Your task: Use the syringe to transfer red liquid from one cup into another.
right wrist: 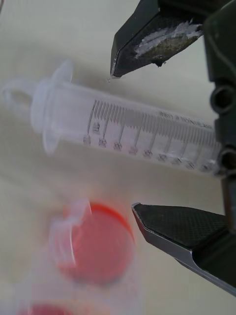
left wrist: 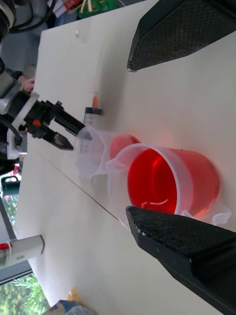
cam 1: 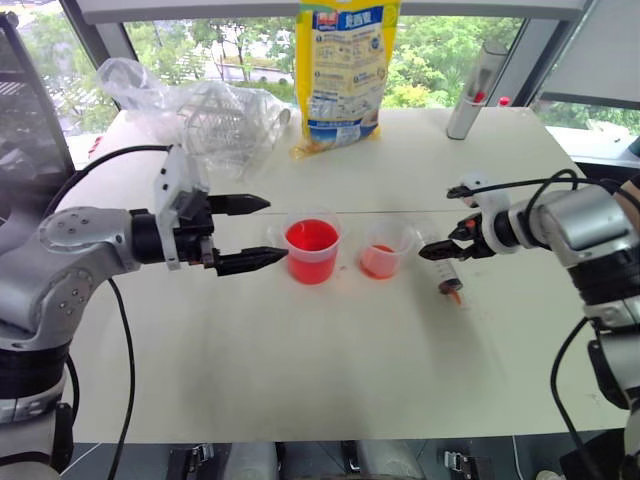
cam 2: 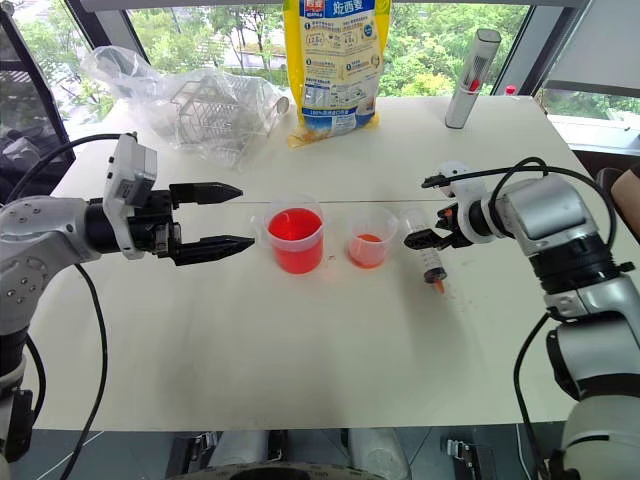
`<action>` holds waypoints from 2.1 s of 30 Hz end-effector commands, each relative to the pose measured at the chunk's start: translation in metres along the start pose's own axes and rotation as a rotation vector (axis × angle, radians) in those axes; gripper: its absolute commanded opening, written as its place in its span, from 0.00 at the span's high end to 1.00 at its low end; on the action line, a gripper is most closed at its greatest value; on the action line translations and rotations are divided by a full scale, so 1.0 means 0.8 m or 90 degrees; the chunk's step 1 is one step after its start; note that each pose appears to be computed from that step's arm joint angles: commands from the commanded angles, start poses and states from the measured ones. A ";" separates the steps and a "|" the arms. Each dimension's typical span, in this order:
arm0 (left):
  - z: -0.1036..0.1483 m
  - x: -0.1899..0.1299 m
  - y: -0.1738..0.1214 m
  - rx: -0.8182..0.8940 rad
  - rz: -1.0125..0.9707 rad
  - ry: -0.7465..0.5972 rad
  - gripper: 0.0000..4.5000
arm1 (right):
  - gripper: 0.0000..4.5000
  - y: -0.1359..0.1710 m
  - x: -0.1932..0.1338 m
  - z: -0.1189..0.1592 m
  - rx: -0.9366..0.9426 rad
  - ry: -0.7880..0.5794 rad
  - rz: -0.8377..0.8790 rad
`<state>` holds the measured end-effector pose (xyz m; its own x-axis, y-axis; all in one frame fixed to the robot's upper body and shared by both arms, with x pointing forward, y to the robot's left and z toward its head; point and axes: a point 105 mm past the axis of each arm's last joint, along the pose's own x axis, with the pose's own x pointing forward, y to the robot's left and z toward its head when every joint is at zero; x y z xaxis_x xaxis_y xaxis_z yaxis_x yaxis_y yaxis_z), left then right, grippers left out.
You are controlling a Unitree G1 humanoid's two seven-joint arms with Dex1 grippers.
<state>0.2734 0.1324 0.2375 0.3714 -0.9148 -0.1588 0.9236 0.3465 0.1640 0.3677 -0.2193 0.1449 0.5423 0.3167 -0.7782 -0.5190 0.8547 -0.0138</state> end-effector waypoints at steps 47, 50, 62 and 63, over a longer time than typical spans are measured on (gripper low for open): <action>0.077 -0.017 0.045 0.112 0.027 -0.052 0.00 | 0.69 0.203 -0.114 0.173 -0.148 -0.868 0.313; 0.083 -0.018 0.046 0.112 0.032 -0.061 0.00 | 0.69 0.215 -0.085 0.170 -0.130 -0.867 0.318; 0.083 -0.004 0.046 0.094 0.027 -0.088 0.00 | 0.69 0.223 -0.003 0.149 -0.121 -0.830 0.288; 0.078 0.001 0.048 0.088 0.026 -0.088 0.00 | 0.69 0.224 0.003 0.145 -0.123 -0.823 0.287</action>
<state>0.3031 0.1366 0.2964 0.3892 -0.9205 -0.0340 0.8899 0.3663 0.2720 0.3577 -0.0205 0.2036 0.5014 0.7910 0.3507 -0.8357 0.5476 -0.0403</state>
